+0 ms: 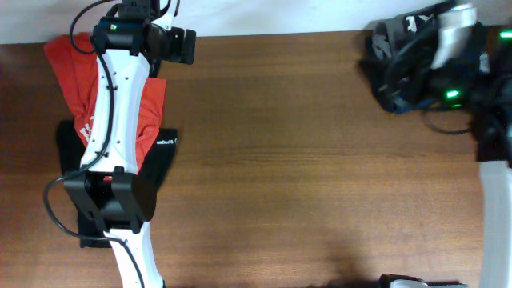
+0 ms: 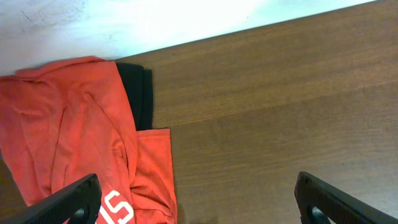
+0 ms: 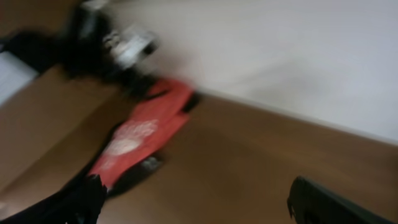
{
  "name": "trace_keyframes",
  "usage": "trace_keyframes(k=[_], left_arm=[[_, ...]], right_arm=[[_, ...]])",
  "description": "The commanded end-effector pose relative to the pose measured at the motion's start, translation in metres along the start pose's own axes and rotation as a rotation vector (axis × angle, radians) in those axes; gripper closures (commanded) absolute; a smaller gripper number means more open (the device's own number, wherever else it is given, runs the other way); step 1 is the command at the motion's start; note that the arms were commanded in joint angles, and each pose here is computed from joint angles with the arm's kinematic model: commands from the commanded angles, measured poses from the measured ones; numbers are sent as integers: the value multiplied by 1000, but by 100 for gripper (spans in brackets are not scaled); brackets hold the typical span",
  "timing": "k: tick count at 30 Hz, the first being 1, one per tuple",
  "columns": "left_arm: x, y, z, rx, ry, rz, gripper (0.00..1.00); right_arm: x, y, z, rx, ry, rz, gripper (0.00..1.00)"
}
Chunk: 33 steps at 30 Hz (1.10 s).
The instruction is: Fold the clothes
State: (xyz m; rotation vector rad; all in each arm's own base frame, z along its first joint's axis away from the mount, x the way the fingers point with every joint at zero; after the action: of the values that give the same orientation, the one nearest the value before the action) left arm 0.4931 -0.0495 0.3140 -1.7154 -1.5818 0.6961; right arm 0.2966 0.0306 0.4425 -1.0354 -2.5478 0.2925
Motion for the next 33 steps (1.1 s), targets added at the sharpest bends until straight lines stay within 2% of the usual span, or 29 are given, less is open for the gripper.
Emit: trace_keyframes(k=[1, 4, 7, 14, 16, 20, 22, 33], left_arm=[[-2, 1, -1, -2, 12, 9, 1], [-2, 1, -1, -2, 12, 9, 1], [-2, 1, -1, -2, 12, 9, 1], [-2, 1, -1, -2, 12, 9, 1], [-2, 1, -1, -2, 12, 9, 1], [-2, 1, -1, -2, 12, 9, 1], [-2, 1, -1, -2, 12, 9, 1], [-2, 1, -1, -2, 12, 9, 1]], right_arm=[[43, 24, 4, 48, -32, -203, 1], [51, 38, 8, 81, -43, -224, 1], [40, 42, 10, 104, -45, -100, 1], [-12, 47, 22, 208, -60, 431, 1], [-13, 39, 21, 190, -76, 497, 1], [-5, 11, 22, 33, -147, 581, 1], [-4, -2, 37, -18, -159, 611, 1], [6, -34, 197, -153, -185, 713, 1]])
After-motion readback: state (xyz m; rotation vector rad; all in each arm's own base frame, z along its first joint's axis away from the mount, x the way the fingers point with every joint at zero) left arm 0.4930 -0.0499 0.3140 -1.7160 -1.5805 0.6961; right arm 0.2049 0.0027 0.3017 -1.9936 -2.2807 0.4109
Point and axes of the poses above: each gripper's point midway between its finger pads, its own y axis out along the fingers, its own x axis along the line the jaws close on, z = x × y, the point moved 9 cm from there along -y, back along the fingers, and after that the axes turned 4 degrees about -y, right-handed, at the moved point
